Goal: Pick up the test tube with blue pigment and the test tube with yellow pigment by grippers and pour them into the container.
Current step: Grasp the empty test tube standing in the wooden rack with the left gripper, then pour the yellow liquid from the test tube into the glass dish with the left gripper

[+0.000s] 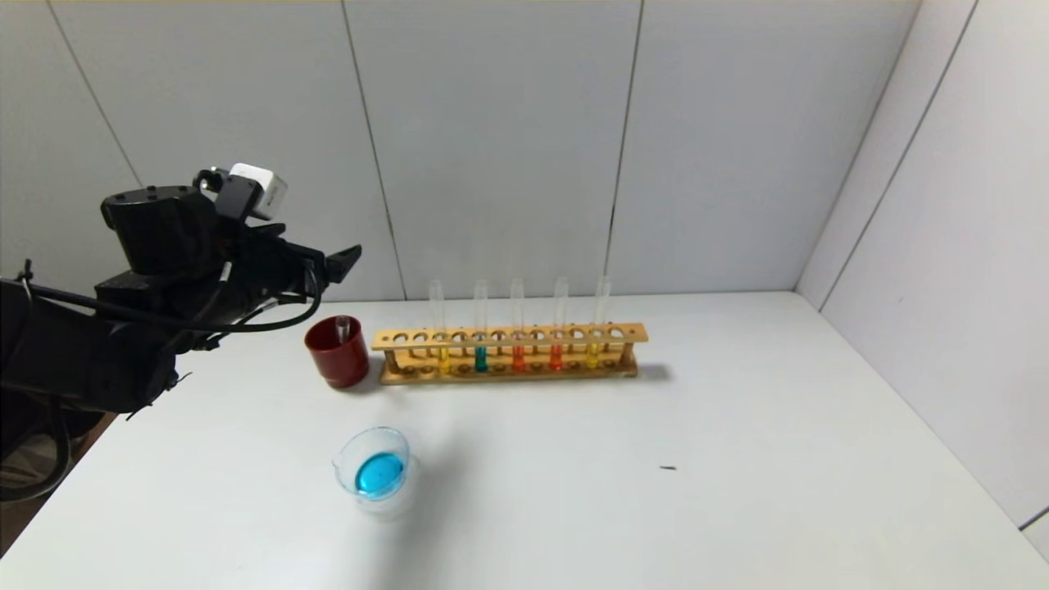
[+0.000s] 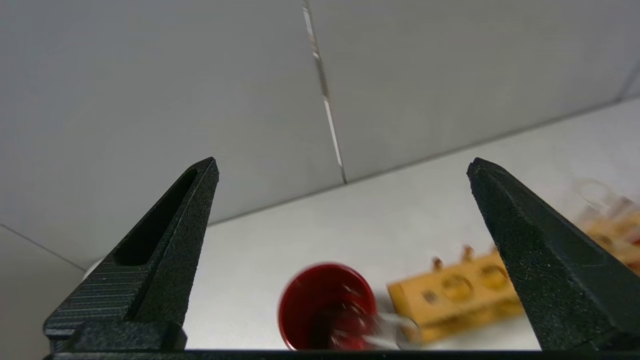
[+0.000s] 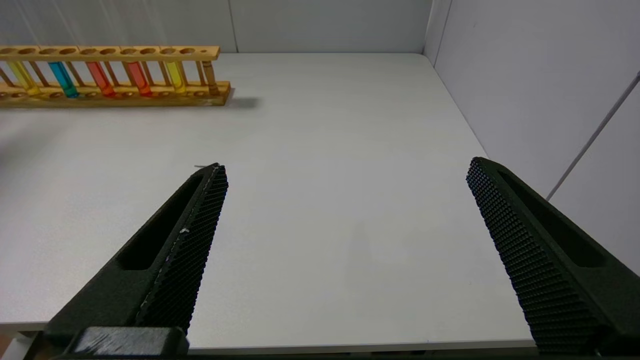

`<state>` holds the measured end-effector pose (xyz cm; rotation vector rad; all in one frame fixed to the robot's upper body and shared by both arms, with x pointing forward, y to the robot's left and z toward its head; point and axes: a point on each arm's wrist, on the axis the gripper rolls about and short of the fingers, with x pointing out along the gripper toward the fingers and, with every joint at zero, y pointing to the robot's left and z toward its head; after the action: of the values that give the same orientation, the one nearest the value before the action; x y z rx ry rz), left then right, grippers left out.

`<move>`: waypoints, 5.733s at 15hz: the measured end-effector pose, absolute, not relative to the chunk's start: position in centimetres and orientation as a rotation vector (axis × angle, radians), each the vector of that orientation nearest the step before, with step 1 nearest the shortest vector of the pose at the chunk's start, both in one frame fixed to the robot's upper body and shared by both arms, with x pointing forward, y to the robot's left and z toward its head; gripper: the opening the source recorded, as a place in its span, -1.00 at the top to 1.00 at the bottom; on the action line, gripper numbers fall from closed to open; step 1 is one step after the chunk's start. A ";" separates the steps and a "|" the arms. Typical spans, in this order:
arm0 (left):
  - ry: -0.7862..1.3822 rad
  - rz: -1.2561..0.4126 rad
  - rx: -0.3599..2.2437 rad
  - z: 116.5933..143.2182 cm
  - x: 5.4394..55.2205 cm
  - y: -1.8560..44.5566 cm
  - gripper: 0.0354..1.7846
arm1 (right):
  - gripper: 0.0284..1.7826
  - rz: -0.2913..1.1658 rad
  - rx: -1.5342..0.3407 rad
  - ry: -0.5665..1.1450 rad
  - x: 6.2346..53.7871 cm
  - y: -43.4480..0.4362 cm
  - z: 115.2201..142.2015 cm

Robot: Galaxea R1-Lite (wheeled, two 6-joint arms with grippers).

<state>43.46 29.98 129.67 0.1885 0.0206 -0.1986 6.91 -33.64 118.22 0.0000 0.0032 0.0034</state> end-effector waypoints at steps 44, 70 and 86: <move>0.144 -0.434 0.101 127.0 47.9 19.8 0.67 | -0.96 0.003 0.000 0.003 6.9 -33.6 118.2; -0.076 -0.786 0.790 130.4 33.7 29.7 0.67 | -0.96 0.004 0.000 0.003 6.9 -33.6 118.2; -0.080 -0.898 1.216 126.3 32.1 30.4 0.67 | -0.96 0.004 0.000 0.003 6.9 -33.6 118.2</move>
<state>32.13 30.42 126.34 1.2163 -0.0796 -0.8980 6.91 -33.64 118.22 0.0000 0.0032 0.0043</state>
